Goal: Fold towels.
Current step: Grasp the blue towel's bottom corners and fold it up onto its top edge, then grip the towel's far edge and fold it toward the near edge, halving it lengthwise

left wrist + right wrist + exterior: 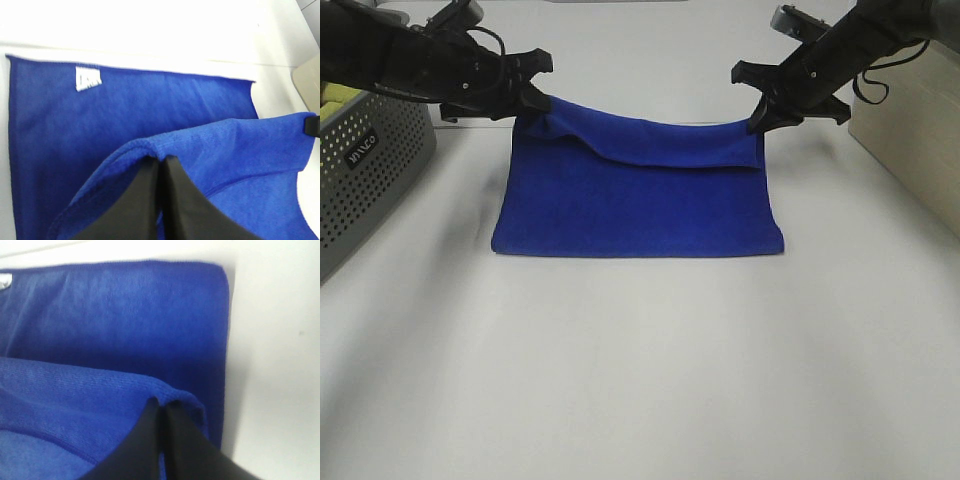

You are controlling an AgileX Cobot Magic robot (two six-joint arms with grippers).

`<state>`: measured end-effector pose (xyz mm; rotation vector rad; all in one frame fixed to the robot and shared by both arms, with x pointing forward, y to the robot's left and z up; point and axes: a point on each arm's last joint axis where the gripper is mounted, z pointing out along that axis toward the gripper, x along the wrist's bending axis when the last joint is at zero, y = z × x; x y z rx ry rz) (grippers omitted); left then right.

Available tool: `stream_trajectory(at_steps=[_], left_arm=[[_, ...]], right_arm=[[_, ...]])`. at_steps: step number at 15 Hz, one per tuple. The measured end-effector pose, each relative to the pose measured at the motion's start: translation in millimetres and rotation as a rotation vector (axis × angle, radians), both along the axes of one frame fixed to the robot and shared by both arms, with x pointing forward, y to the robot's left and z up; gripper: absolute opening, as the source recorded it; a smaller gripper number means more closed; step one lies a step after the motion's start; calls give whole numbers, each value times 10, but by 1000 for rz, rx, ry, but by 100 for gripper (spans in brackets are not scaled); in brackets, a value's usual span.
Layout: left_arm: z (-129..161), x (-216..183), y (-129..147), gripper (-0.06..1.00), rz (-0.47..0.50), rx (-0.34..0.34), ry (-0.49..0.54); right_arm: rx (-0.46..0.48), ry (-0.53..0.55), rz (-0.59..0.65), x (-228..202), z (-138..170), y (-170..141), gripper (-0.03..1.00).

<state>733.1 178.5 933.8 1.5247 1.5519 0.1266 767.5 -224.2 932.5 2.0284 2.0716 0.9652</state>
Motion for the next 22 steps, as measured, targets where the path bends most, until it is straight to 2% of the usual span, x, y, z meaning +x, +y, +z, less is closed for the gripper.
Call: stream_trajectory(at_steps=[4, 6, 7, 8, 9, 11, 12, 14, 16, 19, 22], left_arm=[[-218, 309, 35, 1, 47, 94, -99], [-387, 379, 49, 1, 70, 112, -97], [-459, 386, 48, 2, 70, 114, -86], [-480, 385, 48, 8, 68, 116, -83], [-481, 390, 52, 20, 68, 125, -88], [-463, 402, 74, 54, 70, 146, -103], [-443, 402, 80, 69, 66, 153, -108], [-363, 390, 152, 78, 11, 157, -104], [-380, 313, 226, 79, -86, 103, -5], [-446, 166, 438, 76, -144, -8, 237], [-478, 66, 472, 75, -160, -48, 383]], right_arm=[[-2, -90, -21, 293, -147, -44, 0], [-5, -89, -31, 335, -305, -47, 0], [-6, -85, -34, 342, -364, -49, 2], [-13, -80, -38, 345, -410, -55, 10], [-14, -80, -39, 345, -415, -56, 23], [-17, -64, -35, 333, -422, -56, 57], [-27, -40, -17, 309, -411, -56, 68], [-68, 25, 39, 222, -300, -64, 75], [-78, 105, 84, 116, -149, -95, 76], [-27, 255, 121, -14, -138, -198, 76], [1, 273, 105, -26, -114, -248, 76]])
